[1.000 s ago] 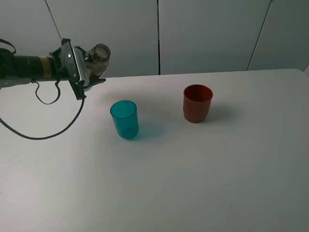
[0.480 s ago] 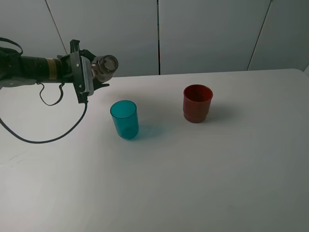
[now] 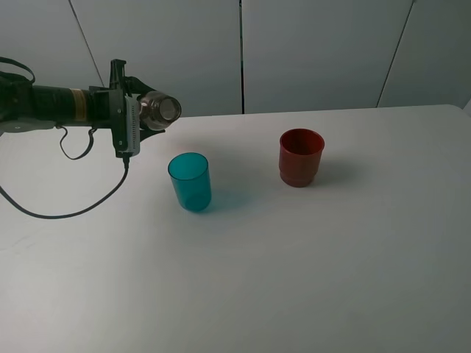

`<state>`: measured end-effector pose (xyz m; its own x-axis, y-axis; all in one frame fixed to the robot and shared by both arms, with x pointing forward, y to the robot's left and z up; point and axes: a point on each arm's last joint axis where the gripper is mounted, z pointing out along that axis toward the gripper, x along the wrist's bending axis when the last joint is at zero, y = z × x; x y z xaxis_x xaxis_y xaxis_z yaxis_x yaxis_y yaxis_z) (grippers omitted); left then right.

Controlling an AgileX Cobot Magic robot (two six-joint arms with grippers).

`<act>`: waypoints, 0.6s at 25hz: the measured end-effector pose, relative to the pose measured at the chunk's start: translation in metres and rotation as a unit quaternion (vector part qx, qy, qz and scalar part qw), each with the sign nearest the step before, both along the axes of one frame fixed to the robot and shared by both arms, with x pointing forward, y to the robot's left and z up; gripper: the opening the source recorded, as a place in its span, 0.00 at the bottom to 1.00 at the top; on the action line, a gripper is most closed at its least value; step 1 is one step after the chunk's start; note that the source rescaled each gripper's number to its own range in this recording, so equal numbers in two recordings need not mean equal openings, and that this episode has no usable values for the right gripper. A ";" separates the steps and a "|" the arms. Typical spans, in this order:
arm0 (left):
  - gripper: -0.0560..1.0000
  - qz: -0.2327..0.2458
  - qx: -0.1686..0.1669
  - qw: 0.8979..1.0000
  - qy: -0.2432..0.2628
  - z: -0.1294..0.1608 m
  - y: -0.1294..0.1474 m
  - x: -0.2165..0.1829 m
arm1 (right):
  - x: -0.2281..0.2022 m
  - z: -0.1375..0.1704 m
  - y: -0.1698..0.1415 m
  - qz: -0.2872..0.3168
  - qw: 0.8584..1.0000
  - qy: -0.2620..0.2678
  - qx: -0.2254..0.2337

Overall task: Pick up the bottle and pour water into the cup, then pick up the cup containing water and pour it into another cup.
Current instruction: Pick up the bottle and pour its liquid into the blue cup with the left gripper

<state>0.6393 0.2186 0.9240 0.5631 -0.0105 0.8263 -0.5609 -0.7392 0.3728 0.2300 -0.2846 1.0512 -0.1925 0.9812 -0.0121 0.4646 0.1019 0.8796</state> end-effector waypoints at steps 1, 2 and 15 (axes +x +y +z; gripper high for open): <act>0.07 -0.003 0.004 1.000 -0.004 0.000 0.000 0.000 | 0.000 0.000 0.000 0.000 1.000 0.000 0.000; 0.07 -0.006 0.007 1.000 -0.007 0.000 0.000 0.000 | 0.000 0.000 0.000 0.000 1.000 0.000 0.000; 0.07 -0.041 0.041 0.998 -0.036 -0.001 -0.003 -0.002 | 0.000 0.000 0.000 0.000 1.000 0.000 0.000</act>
<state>0.6369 0.2159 0.9228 0.4965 -0.1235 0.8592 -0.6445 -0.7156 0.2695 0.2300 -0.2846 1.0512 -0.1925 0.9812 -0.0121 0.4646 0.1019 0.8796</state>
